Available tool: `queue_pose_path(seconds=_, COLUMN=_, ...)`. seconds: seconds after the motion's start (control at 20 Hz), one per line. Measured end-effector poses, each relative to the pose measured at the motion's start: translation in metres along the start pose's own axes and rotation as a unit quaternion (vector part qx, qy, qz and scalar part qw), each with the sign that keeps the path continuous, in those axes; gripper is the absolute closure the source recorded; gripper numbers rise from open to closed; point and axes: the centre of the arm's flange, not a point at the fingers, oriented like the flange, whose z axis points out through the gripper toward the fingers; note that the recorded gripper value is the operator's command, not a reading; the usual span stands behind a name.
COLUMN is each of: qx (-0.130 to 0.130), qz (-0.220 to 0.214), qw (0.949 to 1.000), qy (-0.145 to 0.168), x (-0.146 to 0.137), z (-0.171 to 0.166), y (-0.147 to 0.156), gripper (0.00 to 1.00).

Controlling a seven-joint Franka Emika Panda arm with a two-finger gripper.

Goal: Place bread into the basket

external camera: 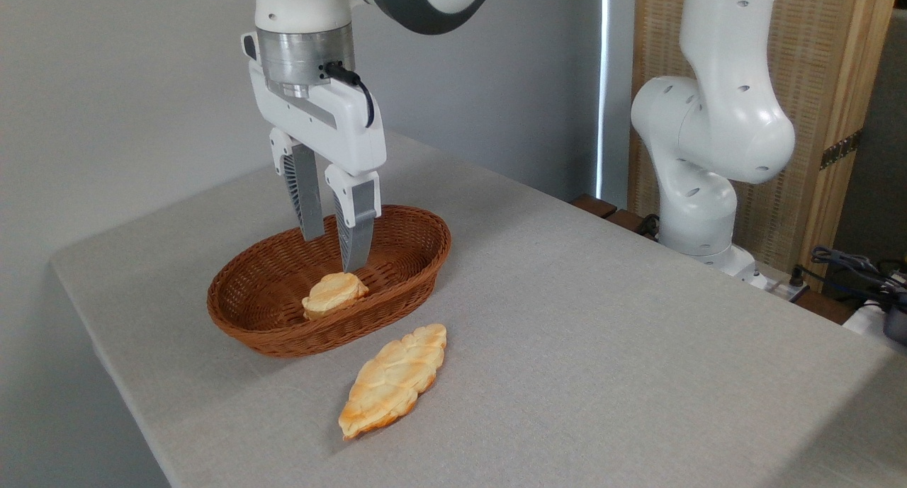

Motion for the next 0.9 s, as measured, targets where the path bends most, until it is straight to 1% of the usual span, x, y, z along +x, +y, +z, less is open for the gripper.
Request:
queue_pose_path(seconds=0.05, qx=0.002, qz=0.000, qw=1.0000, qy=0.003, x=-0.0009, z=-0.0047, y=0.0010, gripper=0.00)
queue_pose_path(seconds=0.9, qx=0.002, qz=0.003, qw=1.0000, qy=0.003, x=0.0010, z=-0.0047, y=0.0041, gripper=0.00)
